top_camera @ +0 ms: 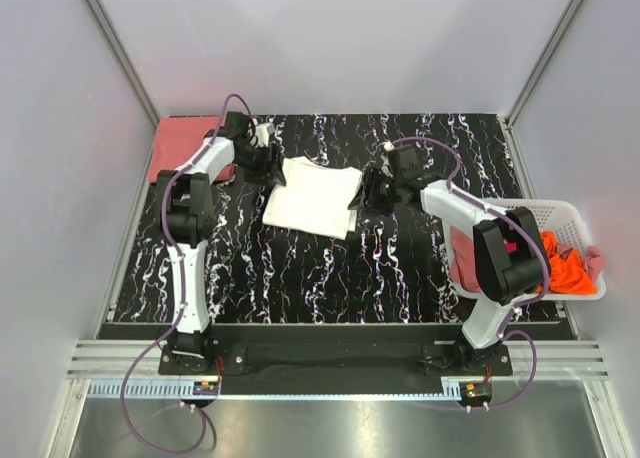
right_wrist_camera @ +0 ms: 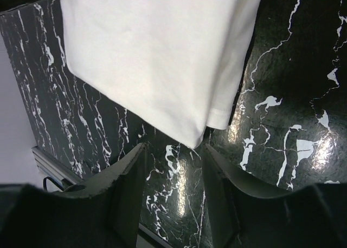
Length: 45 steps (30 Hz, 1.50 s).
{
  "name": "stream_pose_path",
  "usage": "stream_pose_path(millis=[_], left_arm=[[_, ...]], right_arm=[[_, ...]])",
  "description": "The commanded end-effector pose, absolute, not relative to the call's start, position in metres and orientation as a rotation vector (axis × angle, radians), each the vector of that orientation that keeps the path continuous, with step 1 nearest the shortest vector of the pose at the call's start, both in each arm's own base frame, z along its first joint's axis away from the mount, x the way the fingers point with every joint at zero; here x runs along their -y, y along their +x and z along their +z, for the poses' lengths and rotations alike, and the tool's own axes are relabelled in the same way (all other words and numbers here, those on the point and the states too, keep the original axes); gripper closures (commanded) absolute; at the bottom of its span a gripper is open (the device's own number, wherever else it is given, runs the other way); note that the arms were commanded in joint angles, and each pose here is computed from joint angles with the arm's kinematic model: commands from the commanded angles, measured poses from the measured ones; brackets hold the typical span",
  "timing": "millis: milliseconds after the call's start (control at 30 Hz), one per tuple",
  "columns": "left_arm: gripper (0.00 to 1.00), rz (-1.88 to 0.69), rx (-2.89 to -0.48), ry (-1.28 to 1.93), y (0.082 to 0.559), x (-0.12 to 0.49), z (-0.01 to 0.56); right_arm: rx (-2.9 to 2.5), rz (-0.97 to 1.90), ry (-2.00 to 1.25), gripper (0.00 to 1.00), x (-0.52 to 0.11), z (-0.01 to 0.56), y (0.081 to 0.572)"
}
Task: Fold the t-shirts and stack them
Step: Neatly place the folded tshirt to the corner
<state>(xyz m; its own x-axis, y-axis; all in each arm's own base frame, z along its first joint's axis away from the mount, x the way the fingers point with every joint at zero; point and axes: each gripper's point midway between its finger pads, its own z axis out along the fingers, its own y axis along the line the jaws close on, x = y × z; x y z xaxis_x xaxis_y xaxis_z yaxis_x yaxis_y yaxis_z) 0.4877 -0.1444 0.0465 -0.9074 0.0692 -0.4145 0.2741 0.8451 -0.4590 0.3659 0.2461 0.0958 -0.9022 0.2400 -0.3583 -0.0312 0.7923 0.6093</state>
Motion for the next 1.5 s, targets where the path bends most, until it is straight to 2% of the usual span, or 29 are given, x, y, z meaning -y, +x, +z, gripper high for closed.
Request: stream_pose_path(millis=[0,200,533,633,667,700,800,1000,1267,1467], left_arm=[[0.32,-0.802,-2.573,0.291,0.501,0.151,0.058],[0.33,-0.836,-2.620,0.251,0.499,0.155,0.031],[0.43,-0.925,-2.656,0.200,0.494,0.176,0.016],[0.57,-0.922,-2.674,0.188,0.489,0.180,0.012],[0.66,-0.927,-2.673,0.199,0.488,0.182,0.012],[0.81,-0.918,-2.674,0.205,0.487,0.186,0.014],[1.00,-0.874,-2.627,0.214,0.490,0.191,0.043],[1.00,-0.637,-2.527,0.163,0.494,0.174,0.115],[1.00,-0.370,-2.467,0.120,0.489,0.140,0.158],[1.00,-0.134,-2.372,0.138,0.508,0.108,0.192]], right_arm=[[-2.466,0.911,0.110,0.49,-0.249,0.135,0.372],[-2.449,0.925,0.109,0.49,-0.251,0.145,0.373],[-2.451,0.928,0.111,0.50,-0.250,0.147,0.368],[-2.441,0.930,0.108,0.50,-0.249,0.151,0.368],[-2.436,0.931,0.104,0.49,-0.248,0.153,0.367],[-2.433,0.931,0.102,0.49,-0.248,0.155,0.366],[-2.431,0.928,0.097,0.50,-0.247,0.155,0.364],[-2.420,0.944,0.102,0.50,-0.247,0.161,0.360],[-2.388,0.977,0.073,0.50,-0.249,0.176,0.358],[-2.357,1.004,0.045,0.49,-0.253,0.188,0.359]])
